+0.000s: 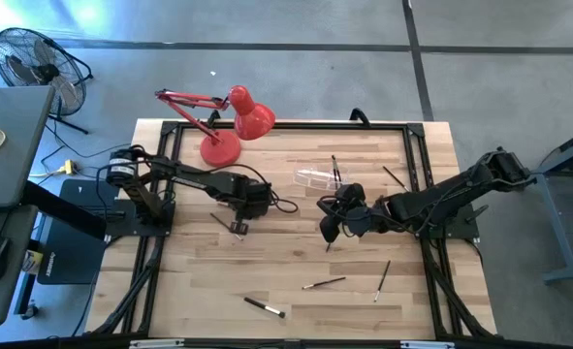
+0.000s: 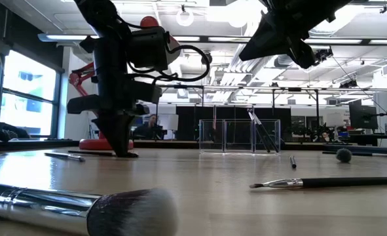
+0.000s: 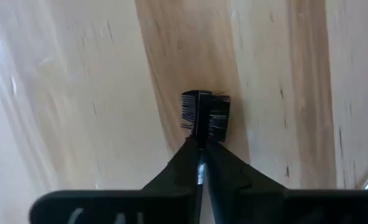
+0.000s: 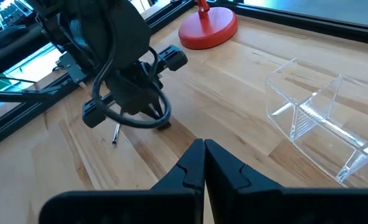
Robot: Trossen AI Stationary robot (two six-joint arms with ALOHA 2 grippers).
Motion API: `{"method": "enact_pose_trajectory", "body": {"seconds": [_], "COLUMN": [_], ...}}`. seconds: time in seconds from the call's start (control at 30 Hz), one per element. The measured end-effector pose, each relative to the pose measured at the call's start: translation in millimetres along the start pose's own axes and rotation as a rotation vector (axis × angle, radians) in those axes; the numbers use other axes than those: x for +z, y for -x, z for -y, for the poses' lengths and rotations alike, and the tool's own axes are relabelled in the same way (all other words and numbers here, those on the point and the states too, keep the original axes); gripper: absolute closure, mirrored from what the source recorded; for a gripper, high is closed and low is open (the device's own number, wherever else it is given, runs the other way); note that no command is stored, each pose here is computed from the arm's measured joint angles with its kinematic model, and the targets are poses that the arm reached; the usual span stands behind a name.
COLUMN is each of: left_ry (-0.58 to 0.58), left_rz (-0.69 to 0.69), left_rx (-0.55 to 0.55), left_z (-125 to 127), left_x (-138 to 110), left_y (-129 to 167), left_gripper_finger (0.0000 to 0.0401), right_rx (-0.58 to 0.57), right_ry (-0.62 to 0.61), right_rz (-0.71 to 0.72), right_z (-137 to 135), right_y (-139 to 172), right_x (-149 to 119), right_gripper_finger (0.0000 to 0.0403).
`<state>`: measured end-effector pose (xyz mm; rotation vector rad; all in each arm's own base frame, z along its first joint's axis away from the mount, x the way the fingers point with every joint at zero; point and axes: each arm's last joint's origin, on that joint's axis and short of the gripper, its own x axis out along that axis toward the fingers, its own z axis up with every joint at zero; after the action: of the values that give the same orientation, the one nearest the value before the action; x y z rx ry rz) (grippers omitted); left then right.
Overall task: Put items in baskets/containers
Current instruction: Put the brow brush into the transparent organizer
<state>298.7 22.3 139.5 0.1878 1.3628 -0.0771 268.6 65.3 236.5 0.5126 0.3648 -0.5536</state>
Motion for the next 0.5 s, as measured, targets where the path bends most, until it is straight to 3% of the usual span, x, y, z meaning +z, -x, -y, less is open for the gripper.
{"method": "enact_pose_trajectory", "body": {"seconds": [0.27, 0.5], "left_ry": [0.042, 0.096], "left_rz": [0.027, 0.233], "left_rx": [-0.024, -0.045], "left_z": [-1, -13], "left_x": [3, -1], "left_y": [17, 67], "left_gripper_finger": [0.0395, 0.0400], "right_rx": [0.018, 0.019], "right_ry": [-0.024, -0.036], "right_rz": [-0.019, -0.025], "right_z": [-1, -1], "right_y": [0, 0], "right_x": [-1, -1], "right_gripper_finger": [0.0401, 0.0401]}}
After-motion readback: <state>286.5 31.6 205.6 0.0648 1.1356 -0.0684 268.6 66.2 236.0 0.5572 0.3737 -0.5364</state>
